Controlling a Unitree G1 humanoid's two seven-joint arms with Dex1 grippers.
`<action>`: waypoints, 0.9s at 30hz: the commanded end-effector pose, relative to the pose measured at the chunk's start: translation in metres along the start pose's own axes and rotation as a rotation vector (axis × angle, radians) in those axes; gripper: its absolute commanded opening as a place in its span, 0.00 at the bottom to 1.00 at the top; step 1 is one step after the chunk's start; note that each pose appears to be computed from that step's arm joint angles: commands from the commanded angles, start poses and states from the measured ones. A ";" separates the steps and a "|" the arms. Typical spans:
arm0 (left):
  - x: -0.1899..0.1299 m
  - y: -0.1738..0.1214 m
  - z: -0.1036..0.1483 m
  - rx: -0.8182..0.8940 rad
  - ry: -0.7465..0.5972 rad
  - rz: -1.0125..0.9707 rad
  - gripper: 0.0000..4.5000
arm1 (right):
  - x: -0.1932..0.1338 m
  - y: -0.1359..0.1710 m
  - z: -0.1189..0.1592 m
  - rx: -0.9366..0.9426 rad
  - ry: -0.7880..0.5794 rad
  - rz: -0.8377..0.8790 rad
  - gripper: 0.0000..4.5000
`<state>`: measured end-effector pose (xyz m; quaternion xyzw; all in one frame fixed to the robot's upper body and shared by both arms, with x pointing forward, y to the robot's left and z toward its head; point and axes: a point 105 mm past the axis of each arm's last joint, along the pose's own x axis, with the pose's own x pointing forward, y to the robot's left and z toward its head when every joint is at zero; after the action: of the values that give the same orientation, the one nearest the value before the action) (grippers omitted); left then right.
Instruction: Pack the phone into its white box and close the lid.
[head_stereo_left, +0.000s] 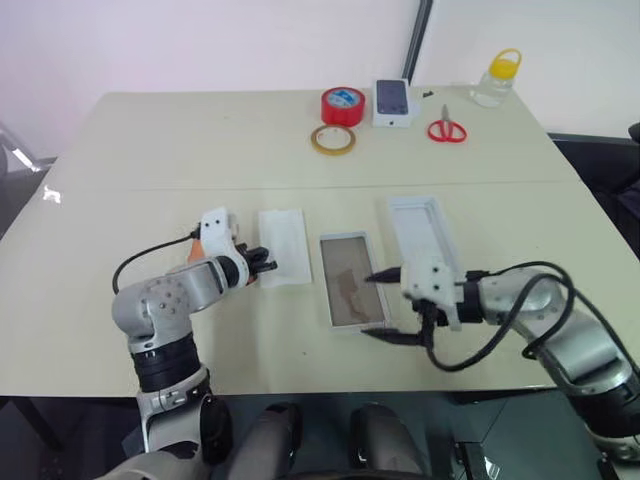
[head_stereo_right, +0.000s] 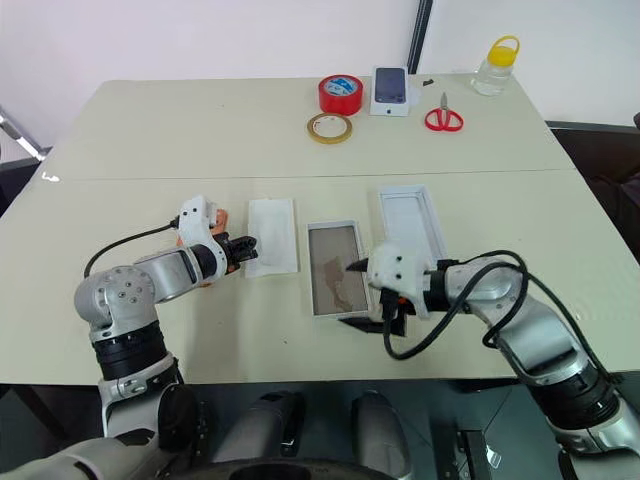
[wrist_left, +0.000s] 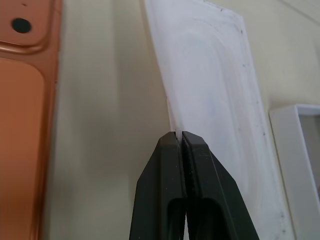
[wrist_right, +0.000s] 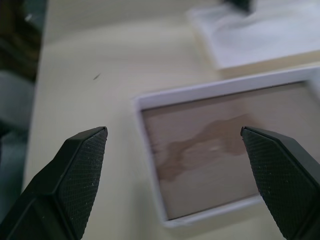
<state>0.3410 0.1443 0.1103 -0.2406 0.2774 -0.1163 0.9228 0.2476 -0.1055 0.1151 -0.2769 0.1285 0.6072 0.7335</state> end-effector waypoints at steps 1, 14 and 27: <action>-0.009 -0.001 0.022 -0.048 -0.088 -0.031 0.01 | 0.010 0.002 0.001 -0.077 0.030 0.032 1.00; -0.021 0.004 0.040 -0.039 -0.154 -0.036 0.00 | 0.027 -0.010 0.006 -0.136 0.046 0.045 0.01; -0.023 0.001 0.062 -0.053 -0.226 -0.065 0.00 | 0.086 -0.054 0.046 -0.249 -0.043 -0.003 0.01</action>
<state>0.3555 0.1750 0.1516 -0.2874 0.1933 -0.1030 0.9324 0.3056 -0.0218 0.1157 -0.3396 0.0559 0.6319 0.6944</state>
